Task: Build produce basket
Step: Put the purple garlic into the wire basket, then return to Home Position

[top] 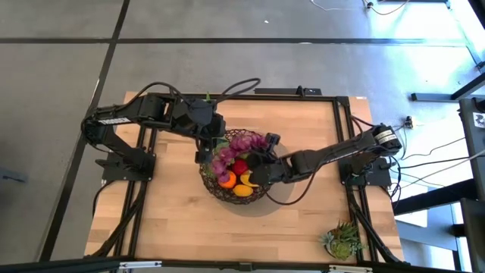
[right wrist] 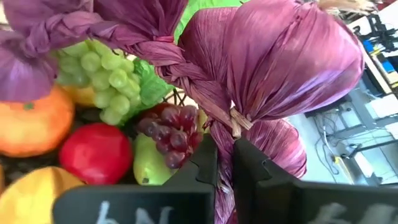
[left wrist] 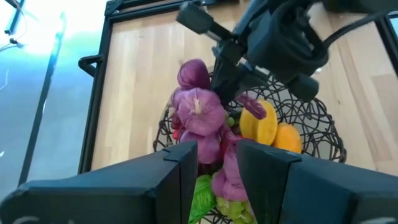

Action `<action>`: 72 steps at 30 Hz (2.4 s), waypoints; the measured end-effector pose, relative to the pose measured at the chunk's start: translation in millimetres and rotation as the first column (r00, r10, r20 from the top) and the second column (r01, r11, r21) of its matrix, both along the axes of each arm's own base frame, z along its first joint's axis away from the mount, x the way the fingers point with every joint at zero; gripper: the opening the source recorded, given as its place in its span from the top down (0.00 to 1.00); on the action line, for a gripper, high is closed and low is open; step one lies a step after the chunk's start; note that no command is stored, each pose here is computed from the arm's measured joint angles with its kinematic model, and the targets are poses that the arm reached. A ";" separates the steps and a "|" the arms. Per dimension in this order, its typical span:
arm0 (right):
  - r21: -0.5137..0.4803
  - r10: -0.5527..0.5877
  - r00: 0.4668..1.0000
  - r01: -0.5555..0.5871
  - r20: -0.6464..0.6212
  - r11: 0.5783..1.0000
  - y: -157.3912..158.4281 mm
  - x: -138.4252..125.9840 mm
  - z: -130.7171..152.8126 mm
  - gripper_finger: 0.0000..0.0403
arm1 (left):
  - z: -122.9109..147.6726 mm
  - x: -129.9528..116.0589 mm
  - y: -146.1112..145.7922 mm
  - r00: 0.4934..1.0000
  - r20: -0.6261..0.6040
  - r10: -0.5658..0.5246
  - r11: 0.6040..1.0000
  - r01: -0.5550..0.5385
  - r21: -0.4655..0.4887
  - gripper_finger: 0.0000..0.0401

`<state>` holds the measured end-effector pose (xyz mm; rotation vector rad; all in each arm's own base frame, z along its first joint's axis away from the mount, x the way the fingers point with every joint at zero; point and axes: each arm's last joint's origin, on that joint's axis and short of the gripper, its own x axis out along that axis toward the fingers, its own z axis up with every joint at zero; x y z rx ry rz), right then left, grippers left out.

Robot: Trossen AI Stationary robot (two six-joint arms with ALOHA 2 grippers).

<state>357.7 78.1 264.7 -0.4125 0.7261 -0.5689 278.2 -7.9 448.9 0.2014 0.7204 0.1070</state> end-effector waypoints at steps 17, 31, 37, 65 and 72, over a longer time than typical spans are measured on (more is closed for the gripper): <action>0.010 0.089 0.995 -0.090 0.042 0.996 22.2 -1.9 -19.5 0.97 | 0.0 0.0 0.1 1.000 -0.001 -0.002 1.000 0.002 0.003 0.74; 0.205 0.189 0.982 -0.188 0.016 0.961 17.4 6.7 -32.3 0.90 | 0.2 0.2 0.2 1.000 -0.001 -0.016 1.000 0.016 0.019 0.74; 0.252 0.213 0.977 -0.208 0.007 0.945 10.4 9.0 -33.2 0.80 | 0.2 0.2 0.2 1.000 -0.001 -0.016 1.000 0.016 0.020 0.74; 0.055 0.126 0.980 -0.119 -0.154 0.991 4.6 -4.2 -36.0 0.73 | 0.0 -0.2 0.2 1.000 -0.005 -0.016 1.000 0.016 0.020 0.74; 0.084 0.144 0.974 -0.131 -0.173 0.988 6.0 -9.5 -13.6 0.73 | -1.3 -1.3 0.3 1.000 -0.019 0.000 1.000 0.000 0.002 0.74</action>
